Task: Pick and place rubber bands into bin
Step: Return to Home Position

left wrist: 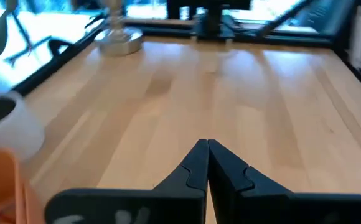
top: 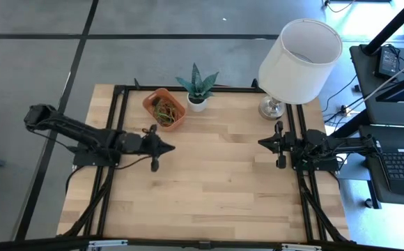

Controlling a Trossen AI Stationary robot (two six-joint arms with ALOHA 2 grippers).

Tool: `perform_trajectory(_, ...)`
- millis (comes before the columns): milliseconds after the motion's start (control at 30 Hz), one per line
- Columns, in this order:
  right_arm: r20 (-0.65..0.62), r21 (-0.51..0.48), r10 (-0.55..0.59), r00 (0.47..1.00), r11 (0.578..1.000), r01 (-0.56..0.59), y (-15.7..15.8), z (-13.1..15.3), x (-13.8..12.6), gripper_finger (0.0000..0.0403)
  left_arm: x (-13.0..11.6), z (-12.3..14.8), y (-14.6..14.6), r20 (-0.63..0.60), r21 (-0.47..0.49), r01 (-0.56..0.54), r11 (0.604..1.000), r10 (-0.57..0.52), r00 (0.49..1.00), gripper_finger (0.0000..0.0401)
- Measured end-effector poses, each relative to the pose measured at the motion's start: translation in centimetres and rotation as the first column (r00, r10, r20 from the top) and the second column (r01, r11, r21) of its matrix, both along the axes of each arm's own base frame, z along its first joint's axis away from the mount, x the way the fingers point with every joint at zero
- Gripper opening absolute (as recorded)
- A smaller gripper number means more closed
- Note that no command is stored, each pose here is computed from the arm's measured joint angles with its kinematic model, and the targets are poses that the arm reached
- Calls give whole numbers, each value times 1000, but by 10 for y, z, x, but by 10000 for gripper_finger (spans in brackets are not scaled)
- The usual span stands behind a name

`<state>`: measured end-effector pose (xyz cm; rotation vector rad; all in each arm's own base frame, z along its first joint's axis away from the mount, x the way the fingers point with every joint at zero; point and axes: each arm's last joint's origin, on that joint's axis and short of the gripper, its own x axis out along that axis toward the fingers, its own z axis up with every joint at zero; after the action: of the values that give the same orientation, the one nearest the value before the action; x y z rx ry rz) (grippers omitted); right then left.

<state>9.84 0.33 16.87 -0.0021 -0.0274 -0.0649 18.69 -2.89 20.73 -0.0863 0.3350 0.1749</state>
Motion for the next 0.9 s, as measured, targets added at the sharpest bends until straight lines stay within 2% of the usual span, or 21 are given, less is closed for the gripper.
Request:
perform_trajectory(233,0,0,0,1000,1000,0,0,0,0,23,-27,3,3,80,120,150,981,-160,984,1)
perform_trajectory(367,0,0,0,1000,1000,0,0,0,0,23,-45,0,14,149,185,129,974,-158,976,1)
perform_trajectory(567,0,0,0,1000,1000,0,0,0,0,23,-69,-14,27,253,238,155,959,-215,943,1)
perform_trajectory(700,0,0,0,1000,1000,0,0,0,0,23,-80,-22,33,328,253,176,951,-255,910,1)
perform_trajectory(900,0,0,0,1000,1000,0,0,0,0,23,-88,-32,41,383,227,124,966,-206,900,1)
